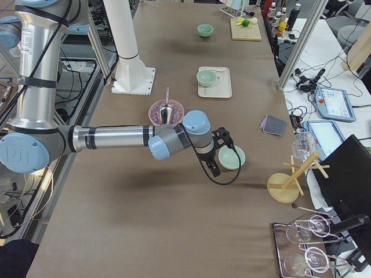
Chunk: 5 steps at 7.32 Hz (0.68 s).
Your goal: Stack green bowls together
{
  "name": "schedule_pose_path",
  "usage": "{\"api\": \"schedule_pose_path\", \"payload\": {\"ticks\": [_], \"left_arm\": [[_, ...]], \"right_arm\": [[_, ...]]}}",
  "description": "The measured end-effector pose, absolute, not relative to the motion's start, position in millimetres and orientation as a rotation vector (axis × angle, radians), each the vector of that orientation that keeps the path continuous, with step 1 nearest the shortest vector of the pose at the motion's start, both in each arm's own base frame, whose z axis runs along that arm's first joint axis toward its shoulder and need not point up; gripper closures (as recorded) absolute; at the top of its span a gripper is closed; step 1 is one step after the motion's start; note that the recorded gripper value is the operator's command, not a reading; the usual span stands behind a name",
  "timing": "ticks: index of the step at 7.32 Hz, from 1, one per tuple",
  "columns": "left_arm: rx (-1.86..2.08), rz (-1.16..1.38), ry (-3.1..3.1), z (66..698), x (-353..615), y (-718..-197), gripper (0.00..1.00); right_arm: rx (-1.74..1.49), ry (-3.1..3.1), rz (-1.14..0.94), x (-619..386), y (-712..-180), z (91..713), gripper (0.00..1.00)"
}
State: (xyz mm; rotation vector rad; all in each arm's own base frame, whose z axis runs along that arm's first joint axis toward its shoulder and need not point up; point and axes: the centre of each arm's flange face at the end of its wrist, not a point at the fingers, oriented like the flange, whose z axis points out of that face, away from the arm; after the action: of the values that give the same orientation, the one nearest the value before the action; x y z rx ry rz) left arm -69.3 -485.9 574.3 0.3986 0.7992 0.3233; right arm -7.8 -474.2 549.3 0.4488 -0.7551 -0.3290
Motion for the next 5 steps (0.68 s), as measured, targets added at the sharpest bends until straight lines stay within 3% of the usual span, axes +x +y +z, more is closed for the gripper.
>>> {"api": "schedule_pose_path", "payload": {"ticks": [5], "left_arm": [[0.358, 0.267, 0.902, 580.6, -2.5, -483.0, 0.03]], "right_arm": [[0.338, -0.793, -0.179, -66.5, -483.1, 538.8, 0.0]]}}
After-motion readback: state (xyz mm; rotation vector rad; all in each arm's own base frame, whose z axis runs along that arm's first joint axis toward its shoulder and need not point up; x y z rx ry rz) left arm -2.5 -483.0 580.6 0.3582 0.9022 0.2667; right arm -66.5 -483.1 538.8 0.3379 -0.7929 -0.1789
